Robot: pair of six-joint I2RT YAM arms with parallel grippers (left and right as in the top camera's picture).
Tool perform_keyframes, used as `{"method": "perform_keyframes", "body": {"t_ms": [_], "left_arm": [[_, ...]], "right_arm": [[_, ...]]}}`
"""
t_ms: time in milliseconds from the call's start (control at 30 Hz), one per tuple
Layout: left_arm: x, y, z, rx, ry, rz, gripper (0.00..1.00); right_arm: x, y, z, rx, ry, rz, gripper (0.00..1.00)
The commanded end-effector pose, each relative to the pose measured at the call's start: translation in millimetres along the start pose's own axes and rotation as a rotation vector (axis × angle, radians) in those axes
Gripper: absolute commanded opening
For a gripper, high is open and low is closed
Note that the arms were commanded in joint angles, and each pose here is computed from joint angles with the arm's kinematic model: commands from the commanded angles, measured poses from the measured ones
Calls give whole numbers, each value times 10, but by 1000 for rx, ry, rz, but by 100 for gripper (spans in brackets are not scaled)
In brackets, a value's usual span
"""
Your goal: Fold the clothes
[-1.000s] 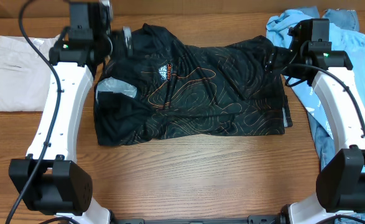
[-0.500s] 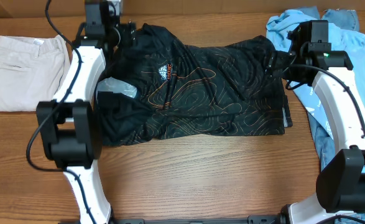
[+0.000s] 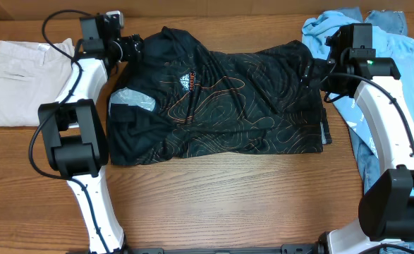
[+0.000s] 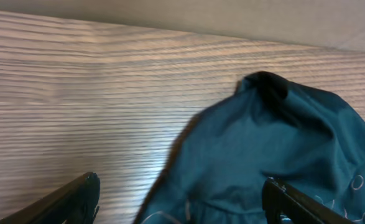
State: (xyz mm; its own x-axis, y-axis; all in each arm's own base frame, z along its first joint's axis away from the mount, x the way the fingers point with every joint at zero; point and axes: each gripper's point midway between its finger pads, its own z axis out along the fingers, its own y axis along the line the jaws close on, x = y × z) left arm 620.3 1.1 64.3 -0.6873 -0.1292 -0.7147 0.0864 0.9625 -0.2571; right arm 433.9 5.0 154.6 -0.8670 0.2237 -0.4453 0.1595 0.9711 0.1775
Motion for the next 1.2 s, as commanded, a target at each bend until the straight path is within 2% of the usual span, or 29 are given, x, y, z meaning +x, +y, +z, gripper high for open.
{"method": "perform_keyframes", "body": {"t_ms": [0,233,500,733,867,967,1067,1167], "left_arm": [[-2,-130,79,65,-14,13,86],[-1,-185,215,111,-52,29,85],[252,-145,456,117,1,10,82],[111,-172,606,120,34,4,81],[191,-189,715,120,103,-11,79],[271,-231,743,120,131,16,71],[294,-249,747,116,140,18,54],[307,-255,736,116,151,3,31]], "right_arm": [[-62,40,-103,-15,-27,-6,76],[-45,36,-102,-14,-20,-5,77],[-17,30,-102,-11,-9,-4,76],[-16,30,-102,-11,-8,-4,76],[-16,29,-102,-11,-8,-4,76],[-17,30,-102,-11,-9,-4,77],[-18,30,-102,-11,-9,-5,76],[-20,29,-102,-11,-10,-5,77]]}}
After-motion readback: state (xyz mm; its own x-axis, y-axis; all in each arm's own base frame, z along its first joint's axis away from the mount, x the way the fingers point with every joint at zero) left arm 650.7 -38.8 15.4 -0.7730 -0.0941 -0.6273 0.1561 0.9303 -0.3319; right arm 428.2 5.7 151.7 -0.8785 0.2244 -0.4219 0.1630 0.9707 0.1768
